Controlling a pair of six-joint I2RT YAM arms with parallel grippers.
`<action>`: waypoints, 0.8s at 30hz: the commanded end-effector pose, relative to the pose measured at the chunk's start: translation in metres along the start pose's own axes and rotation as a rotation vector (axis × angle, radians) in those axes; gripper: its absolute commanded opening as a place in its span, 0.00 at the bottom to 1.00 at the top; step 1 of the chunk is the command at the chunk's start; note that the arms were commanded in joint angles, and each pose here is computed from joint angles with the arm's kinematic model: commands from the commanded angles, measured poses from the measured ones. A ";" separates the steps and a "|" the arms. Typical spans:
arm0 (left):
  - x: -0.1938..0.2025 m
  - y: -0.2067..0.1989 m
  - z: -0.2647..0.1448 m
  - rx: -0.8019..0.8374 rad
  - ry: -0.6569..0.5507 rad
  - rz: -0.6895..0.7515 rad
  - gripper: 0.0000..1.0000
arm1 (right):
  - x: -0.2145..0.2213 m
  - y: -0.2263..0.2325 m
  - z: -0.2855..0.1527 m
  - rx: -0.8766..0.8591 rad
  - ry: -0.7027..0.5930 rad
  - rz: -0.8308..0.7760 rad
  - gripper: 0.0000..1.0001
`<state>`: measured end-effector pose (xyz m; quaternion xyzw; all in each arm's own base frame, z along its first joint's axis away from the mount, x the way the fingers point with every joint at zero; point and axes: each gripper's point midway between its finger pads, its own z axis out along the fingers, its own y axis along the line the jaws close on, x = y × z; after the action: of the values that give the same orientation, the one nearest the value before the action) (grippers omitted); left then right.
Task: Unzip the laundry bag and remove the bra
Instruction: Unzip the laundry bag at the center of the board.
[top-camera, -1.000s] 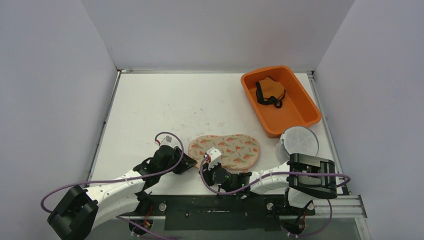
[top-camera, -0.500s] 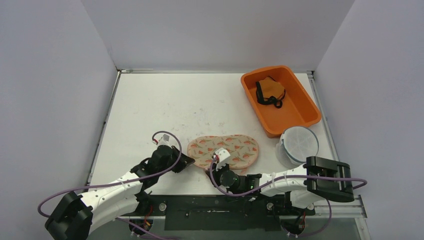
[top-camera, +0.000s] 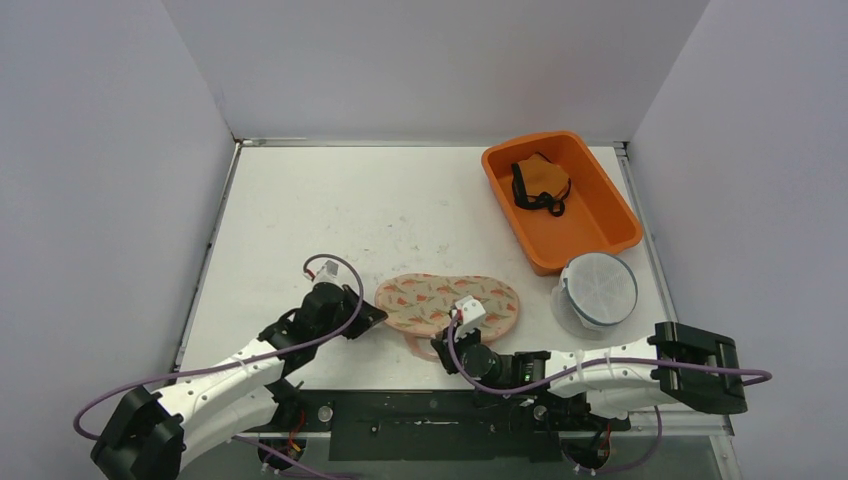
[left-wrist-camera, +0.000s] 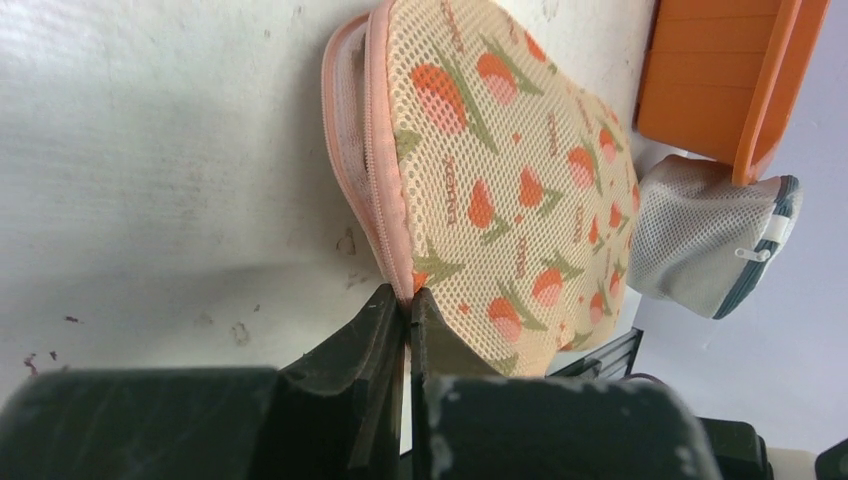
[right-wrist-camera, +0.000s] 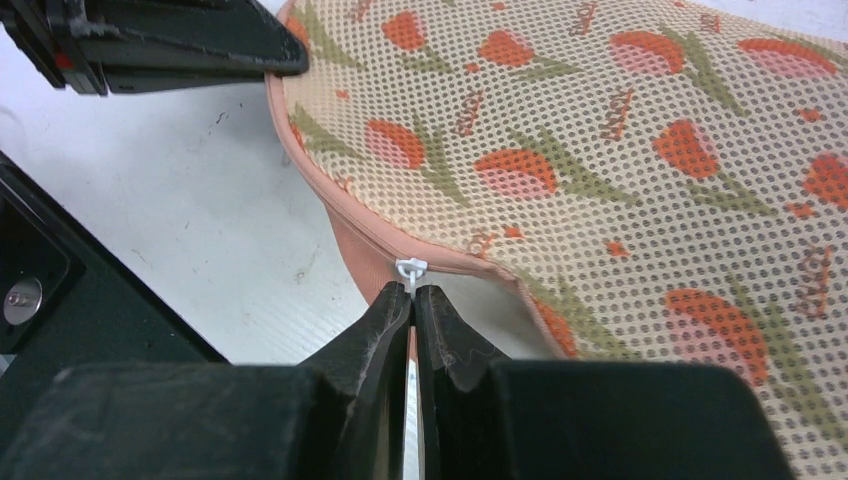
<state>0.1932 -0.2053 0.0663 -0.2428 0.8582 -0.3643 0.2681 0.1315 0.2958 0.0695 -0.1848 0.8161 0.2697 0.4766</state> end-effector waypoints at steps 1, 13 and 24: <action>-0.035 -0.012 -0.003 -0.026 -0.102 0.070 0.00 | 0.000 -0.004 -0.003 0.024 -0.012 -0.007 0.05; -0.058 -0.014 -0.011 -0.034 -0.114 0.073 0.66 | 0.004 0.026 0.020 -0.038 -0.001 -0.037 0.05; -0.008 -0.023 -0.037 0.140 0.006 -0.078 0.90 | 0.002 0.045 0.034 -0.086 0.007 -0.050 0.05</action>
<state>0.1987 -0.1783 0.1097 -0.2428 0.8321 -0.3919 0.3082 0.1262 0.3266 0.0423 -0.2353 0.8195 0.2527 0.4573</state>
